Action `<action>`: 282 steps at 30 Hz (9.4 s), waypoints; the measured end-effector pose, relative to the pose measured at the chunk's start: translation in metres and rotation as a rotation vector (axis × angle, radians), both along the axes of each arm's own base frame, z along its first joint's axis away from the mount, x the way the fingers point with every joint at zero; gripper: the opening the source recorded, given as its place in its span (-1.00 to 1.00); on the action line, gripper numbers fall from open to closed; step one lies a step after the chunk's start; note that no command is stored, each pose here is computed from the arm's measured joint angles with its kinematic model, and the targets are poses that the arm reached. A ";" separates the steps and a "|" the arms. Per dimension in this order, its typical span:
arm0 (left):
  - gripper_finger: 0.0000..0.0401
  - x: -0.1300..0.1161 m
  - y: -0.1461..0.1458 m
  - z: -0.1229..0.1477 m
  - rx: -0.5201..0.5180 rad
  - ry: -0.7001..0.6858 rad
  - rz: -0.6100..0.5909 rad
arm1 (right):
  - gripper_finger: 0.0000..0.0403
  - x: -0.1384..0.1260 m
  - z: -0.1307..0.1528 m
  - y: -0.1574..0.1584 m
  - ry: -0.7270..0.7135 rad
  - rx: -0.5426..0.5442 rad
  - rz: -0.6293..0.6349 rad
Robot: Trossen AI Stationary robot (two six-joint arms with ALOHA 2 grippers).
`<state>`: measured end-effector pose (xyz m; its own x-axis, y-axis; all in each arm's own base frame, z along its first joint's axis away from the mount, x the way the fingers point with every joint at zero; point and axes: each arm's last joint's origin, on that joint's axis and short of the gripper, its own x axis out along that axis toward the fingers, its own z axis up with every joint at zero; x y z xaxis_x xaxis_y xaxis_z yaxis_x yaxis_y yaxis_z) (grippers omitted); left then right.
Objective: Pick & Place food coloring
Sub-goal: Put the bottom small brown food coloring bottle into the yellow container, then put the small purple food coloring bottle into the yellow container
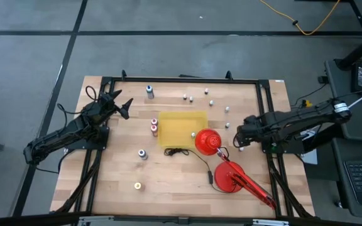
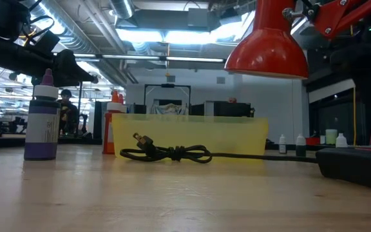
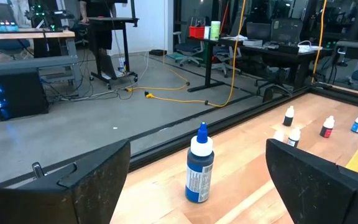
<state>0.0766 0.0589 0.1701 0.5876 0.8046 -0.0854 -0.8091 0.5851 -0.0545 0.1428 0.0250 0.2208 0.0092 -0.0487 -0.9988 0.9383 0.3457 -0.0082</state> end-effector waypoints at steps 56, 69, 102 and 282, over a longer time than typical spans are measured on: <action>0.81 0.000 0.000 0.000 0.000 0.000 0.000 | 0.55 0.015 -0.059 0.021 -0.079 0.032 0.237; 0.82 0.000 0.000 0.000 0.000 0.000 0.000 | 0.55 0.017 -0.064 0.021 -0.047 0.014 0.337; 0.82 0.000 0.000 0.000 0.000 0.000 0.000 | -0.17 0.020 -0.069 0.022 -0.055 0.009 0.390; 0.81 0.000 0.000 0.000 0.000 0.000 0.000 | 0.45 0.215 0.068 -0.110 -0.127 -0.311 0.496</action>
<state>0.0766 0.0589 0.1701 0.5878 0.8045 -0.0853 -0.8090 0.5853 -0.0546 0.3574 -0.0845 0.2890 0.2242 -0.2977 -0.9280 0.6659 0.7421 -0.0772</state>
